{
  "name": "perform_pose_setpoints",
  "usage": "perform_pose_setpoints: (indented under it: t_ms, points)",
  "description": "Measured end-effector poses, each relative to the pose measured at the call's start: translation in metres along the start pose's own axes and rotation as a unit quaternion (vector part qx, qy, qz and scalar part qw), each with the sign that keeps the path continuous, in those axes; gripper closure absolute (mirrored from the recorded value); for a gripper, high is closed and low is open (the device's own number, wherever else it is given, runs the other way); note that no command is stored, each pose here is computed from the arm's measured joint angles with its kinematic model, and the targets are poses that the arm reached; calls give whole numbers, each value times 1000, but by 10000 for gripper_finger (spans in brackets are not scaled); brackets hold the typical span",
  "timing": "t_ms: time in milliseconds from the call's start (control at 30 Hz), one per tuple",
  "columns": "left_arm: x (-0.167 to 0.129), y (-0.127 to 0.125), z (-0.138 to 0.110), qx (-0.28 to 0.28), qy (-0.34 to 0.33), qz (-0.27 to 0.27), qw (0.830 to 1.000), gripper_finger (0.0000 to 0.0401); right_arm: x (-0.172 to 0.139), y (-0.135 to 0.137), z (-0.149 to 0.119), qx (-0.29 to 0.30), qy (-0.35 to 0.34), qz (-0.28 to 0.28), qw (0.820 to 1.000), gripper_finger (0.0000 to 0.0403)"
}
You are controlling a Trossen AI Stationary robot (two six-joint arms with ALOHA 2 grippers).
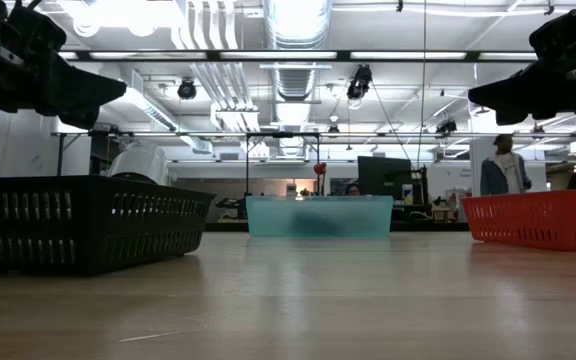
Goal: Pick and place items into bin
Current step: Return to Home Position
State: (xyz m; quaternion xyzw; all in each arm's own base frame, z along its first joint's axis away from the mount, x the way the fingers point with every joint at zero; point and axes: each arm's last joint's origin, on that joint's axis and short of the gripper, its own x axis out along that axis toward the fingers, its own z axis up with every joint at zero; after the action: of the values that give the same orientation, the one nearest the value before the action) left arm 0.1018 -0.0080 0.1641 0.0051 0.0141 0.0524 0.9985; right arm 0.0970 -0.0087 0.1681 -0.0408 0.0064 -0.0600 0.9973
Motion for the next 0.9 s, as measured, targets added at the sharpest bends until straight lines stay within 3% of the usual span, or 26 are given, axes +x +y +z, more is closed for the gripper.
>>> perform_pose_setpoints:
  t_ms: [900]
  points:
    - [0, 0, 2, -1, -8, 1, 1000, 395, 0, 0, 0, -2, 0, -1, 1000, 394]
